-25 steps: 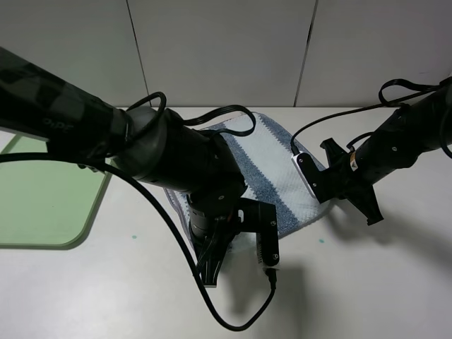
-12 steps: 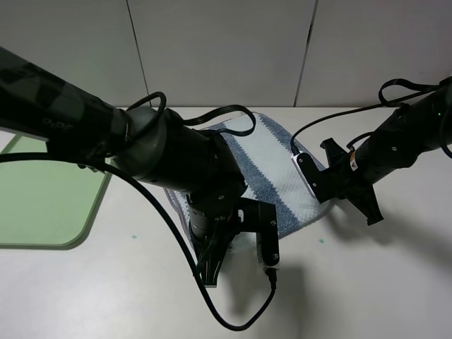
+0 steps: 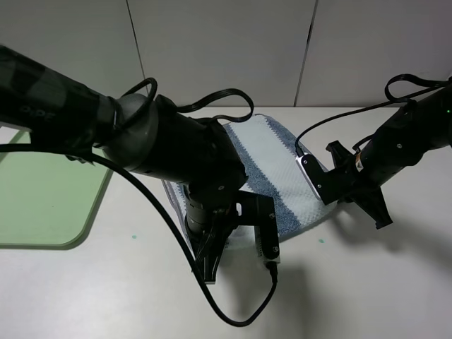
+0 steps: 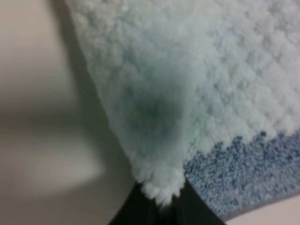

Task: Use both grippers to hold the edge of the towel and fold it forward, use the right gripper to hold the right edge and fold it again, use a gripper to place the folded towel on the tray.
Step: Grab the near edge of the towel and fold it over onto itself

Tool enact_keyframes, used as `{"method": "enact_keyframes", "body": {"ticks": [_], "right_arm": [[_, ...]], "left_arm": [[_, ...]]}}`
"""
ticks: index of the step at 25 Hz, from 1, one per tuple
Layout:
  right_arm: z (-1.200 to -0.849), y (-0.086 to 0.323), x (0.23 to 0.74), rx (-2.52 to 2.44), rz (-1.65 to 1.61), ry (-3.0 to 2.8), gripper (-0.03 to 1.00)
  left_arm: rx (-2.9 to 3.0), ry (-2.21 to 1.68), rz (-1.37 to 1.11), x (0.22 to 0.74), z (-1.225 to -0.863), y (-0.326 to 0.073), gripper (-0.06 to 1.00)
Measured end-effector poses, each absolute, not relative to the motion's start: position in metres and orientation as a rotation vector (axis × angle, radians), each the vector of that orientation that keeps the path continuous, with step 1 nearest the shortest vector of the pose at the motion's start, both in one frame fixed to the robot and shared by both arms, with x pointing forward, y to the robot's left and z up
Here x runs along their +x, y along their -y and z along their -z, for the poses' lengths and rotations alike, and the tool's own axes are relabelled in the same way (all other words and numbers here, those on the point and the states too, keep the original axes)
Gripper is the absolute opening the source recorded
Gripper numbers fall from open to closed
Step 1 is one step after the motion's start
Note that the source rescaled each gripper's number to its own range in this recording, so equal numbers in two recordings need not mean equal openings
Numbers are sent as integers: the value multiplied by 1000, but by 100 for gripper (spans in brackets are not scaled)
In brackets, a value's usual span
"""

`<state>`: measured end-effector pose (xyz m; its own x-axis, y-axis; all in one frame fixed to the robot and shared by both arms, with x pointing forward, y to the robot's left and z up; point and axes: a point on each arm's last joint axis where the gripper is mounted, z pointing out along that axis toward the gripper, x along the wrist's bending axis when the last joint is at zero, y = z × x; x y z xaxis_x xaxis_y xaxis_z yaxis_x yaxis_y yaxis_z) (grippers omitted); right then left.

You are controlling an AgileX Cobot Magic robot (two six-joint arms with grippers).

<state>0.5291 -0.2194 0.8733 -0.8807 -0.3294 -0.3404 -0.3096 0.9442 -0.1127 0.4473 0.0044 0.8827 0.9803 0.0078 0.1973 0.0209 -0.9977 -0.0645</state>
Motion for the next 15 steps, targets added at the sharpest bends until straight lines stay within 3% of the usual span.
{"method": "enact_keyframes", "body": {"ticks": [11,15], "right_arm": [[-902,223,526,-430,97,-2697,0],[-911,224,524,-420,105,-2686,0]], "left_arm": [[-3053,127,267,452,-902,6,0],[-3107,179,286,451,-924,8,0]]}}
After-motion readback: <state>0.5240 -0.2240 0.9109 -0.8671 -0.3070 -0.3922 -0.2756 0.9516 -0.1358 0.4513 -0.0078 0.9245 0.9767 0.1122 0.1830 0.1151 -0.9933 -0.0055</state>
